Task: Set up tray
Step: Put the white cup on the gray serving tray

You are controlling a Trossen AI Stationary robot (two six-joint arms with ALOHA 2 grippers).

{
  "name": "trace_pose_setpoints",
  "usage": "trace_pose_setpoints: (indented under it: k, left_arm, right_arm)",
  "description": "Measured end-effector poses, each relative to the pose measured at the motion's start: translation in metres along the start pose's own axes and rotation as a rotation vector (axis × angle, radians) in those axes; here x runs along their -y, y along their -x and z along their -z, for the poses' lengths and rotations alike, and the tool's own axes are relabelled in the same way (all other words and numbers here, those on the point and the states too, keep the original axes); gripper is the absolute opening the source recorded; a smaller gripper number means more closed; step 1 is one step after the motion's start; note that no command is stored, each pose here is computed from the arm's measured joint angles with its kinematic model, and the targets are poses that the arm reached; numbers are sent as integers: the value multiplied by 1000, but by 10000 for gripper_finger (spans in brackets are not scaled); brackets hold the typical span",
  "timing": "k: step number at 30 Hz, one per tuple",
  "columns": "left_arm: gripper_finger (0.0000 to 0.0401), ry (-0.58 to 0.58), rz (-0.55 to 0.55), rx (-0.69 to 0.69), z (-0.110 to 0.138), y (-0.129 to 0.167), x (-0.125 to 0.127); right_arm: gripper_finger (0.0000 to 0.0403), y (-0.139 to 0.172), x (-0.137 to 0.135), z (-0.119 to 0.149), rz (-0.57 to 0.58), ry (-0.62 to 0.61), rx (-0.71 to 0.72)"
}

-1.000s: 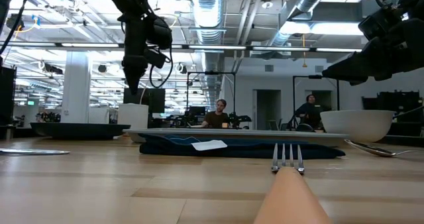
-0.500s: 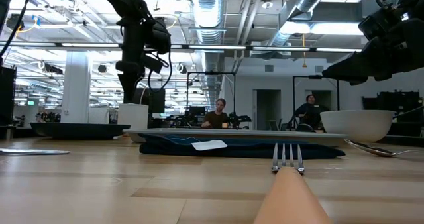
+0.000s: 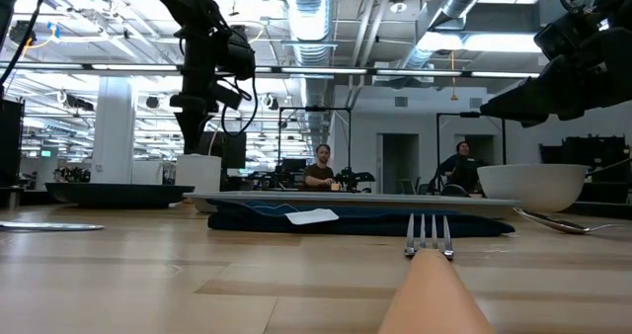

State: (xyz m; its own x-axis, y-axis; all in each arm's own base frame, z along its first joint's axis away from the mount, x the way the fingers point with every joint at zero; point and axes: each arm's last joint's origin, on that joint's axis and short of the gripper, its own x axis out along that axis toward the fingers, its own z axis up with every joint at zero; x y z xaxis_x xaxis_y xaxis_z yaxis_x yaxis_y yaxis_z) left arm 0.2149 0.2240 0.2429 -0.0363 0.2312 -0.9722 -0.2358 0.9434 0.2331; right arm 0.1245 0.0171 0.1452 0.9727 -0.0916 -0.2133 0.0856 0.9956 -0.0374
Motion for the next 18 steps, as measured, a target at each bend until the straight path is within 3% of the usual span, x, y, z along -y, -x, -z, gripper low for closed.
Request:
trace_pose_setpoints:
  k: [3,18]
  left_arm:
    - [173,61,21,12,0,0,1]
    - [173,62,66,38,-1,0,2]
  right_arm:
    - [122,0,0,0,0,0,0]
    - [122,0,0,0,0,0,0]
